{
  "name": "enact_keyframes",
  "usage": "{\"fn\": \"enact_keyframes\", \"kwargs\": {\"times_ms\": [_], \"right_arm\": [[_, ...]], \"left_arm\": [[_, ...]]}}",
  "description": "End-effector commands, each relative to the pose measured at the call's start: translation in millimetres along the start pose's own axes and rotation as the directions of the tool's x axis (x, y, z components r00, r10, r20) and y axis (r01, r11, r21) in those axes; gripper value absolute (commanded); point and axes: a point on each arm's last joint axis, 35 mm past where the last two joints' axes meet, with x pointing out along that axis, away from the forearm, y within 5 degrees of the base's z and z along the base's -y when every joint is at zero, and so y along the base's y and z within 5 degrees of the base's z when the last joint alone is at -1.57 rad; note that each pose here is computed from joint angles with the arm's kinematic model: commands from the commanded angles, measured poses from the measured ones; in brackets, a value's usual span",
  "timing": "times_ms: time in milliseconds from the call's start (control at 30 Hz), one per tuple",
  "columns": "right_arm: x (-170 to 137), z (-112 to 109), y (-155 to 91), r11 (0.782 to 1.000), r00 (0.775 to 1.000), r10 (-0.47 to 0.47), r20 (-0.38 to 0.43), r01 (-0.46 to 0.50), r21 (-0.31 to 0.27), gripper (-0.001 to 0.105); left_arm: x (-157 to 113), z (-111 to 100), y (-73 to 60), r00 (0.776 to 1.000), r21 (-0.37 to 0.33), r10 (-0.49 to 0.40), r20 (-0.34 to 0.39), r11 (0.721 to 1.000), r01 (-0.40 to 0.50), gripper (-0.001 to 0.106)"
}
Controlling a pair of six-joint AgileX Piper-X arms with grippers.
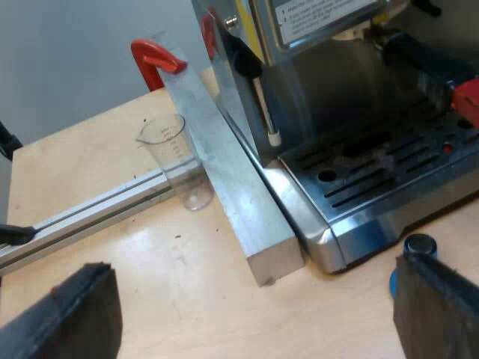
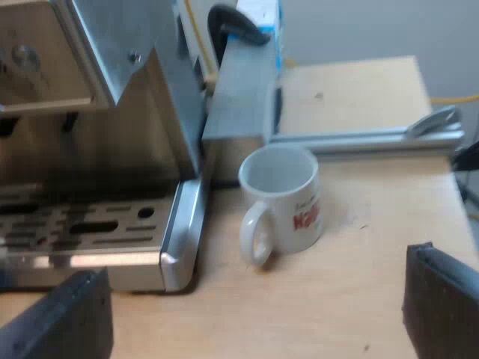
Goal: Put the handle in the coffee machine
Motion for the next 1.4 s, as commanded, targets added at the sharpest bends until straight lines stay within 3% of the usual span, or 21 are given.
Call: {"fn": "enact_keyframes", "kwargs": {"times_ms": [33, 167, 433, 633, 1033, 1400], "right_arm": [[11.8, -1.6, 0.1, 1.000, 1.000, 0.029, 0.003, -0.029, 0.003, 0.079], [29.2, -8.3, -0.3, 1.000, 1.000, 0.030, 0.001, -0.030, 0.003, 0.079], [54.7, -22.9, 0.3, 0.999, 0.999, 0.035, -0.022, -0.035, 0.012, 0.079], [76.5, -47.3, 3.5, 0.998, 0.991, 0.058, -0.120, -0.056, 0.027, 0.079], [98.7, -77.8, 8.1, 0.996, 0.969, 0.086, -0.229, -0.077, 0.047, 0.079], [99.7, -78.2, 8.1, 0.996, 0.970, 0.086, -0.227, -0.077, 0.047, 0.079]], "left_arm": [[5.1, 3.9, 1.9, 1.000, -0.033, 0.009, 0.018, 0.999, -0.008, 0.076], [13.9, 6.9, 5.6, 0.996, -0.154, 0.057, 0.075, 0.987, -0.045, 0.076], [34.3, -9.6, 8.0, 0.999, -0.164, 0.051, 0.012, 0.985, -0.049, 0.076], [54.6, -31.1, 9.6, 0.996, -0.178, 0.039, -0.075, 0.983, -0.052, 0.076], [55.9, -32.2, 9.7, 0.996, -0.178, 0.039, -0.078, 0.983, -0.052, 0.076], [55.9, -32.2, 9.7, 0.996, -0.178, 0.039, -0.078, 0.983, -0.052, 0.076]]}}
